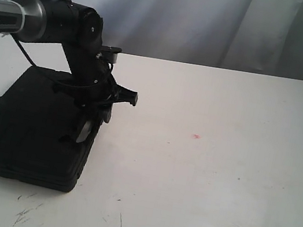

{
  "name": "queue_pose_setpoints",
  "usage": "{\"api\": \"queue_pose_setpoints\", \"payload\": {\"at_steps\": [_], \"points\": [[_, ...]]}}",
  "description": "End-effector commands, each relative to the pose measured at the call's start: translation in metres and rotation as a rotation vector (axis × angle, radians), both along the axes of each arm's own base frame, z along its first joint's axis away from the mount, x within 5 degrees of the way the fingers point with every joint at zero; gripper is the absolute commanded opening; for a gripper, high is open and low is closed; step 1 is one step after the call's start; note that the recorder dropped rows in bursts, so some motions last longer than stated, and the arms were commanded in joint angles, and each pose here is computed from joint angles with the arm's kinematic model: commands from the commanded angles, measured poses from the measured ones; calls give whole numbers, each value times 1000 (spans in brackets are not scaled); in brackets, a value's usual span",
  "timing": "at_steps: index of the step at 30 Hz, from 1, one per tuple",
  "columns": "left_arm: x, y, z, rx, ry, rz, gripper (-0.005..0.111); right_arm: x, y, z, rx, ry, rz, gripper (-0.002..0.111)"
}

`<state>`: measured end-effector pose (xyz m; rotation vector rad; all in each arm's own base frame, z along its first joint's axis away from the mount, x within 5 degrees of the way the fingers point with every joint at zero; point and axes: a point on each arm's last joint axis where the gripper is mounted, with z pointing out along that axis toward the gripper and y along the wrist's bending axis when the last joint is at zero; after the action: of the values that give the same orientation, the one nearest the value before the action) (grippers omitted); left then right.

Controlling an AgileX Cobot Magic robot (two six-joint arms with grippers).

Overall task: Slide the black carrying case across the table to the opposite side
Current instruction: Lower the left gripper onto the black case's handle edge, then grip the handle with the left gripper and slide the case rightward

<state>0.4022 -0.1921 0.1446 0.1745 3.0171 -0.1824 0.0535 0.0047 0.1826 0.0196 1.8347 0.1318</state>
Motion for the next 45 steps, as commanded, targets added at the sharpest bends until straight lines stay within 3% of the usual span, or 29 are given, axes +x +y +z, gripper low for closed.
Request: {"api": "queue_pose_setpoints", "payload": {"at_steps": [1,10,11,14,19,27,32,45], "points": [[1,-6,-4,-8,-2,12,31,0,0,0,2,-6,-6,0],[1,-4,-22,36,46,20,29,0,0,0,2,-6,-6,0],[1,-4,-22,34,44,25,26,0,0,0,2,-6,-6,0],[2,-5,-21,22,30,50,0,0,0,0,2,-6,-6,0],[-1,-24,-20,-69,17,105,0,0,0,0,2,-6,-6,0],[-20,-85,-15,-248,-61,154,0,0,0,0,2,-6,-6,0],[-26,-105,-11,-334,-93,182,0,0,0,0,2,-6,-6,0],[-35,-131,-14,-414,-131,229,0,0,0,0,2,-6,-6,0]]}}
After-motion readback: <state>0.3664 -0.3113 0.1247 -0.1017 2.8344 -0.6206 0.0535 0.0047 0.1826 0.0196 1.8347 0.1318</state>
